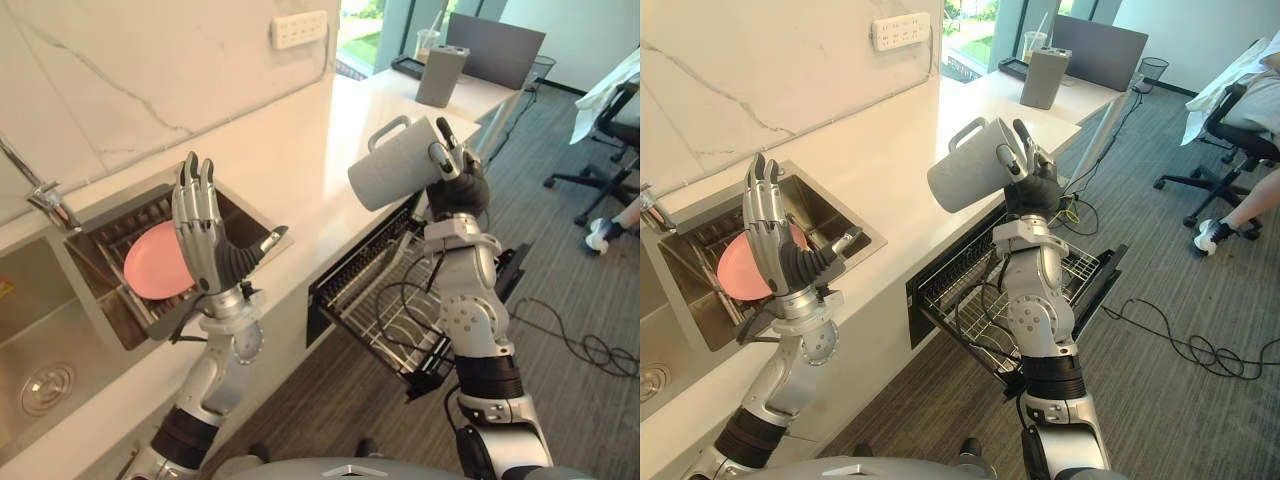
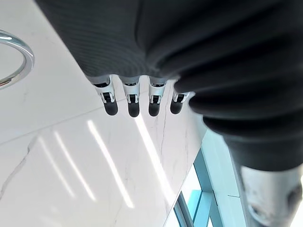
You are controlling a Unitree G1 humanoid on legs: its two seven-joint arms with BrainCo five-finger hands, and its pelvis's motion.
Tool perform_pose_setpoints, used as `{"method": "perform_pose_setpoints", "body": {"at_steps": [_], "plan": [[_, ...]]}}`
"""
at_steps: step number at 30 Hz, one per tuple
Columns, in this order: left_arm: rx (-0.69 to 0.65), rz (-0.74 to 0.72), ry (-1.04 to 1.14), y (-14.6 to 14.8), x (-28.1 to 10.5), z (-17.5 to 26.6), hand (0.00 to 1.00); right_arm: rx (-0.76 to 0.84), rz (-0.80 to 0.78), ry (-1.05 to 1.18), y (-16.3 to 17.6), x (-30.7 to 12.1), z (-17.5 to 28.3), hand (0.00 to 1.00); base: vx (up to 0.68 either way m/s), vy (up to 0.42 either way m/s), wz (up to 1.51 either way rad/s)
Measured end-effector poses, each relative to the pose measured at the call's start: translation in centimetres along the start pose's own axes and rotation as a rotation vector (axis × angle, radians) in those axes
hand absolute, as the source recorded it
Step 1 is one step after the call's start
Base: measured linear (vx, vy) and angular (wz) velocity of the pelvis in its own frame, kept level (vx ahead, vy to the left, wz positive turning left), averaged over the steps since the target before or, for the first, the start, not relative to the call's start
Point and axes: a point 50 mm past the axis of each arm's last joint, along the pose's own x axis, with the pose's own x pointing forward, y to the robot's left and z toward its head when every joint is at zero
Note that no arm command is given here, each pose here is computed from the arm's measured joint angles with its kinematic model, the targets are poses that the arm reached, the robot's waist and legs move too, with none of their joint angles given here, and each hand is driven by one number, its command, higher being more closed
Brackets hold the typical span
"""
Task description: Walk over to the sink, pick up the cup, carry it to the dishwasher, place the cup inside the dishwasher, then close the dishwasher door
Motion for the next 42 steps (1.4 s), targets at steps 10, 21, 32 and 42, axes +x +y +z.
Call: {"method": "perform_pose_setpoints", "body": {"at_steps": [10, 21, 32, 42], "plan": [[-0.692, -0.197, 0.338, -1.1, -1.2, 1.1, 0.0, -0.199, -0.211, -0.112, -3.5, -0.8, 1.8, 1.0, 0.0, 0.0, -0.03], [-1.58, -0.847, 0.674, -3.9, -5.7, 4.6, 0.0, -0.42, -0.366, -0.089, -7.7, -1.3, 2.3, 1.0, 0.02, -0.004, -0.06], [-1.557, -1.57, 1.229, -5.2, -18.3, 4.3, 0.0, -0.738, -0.449, 0.107, -12.5, -2.1, 0.2, 1.0, 0.0, -0.005, 0.03], [-0.656, -1.537, 1.384, -0.3, -24.2, -7.7, 0.0, -0.955, -0.496, 0.206, -15.3, -0.9, 0.6, 1.0, -0.04, 0.0, 0.23]]}}
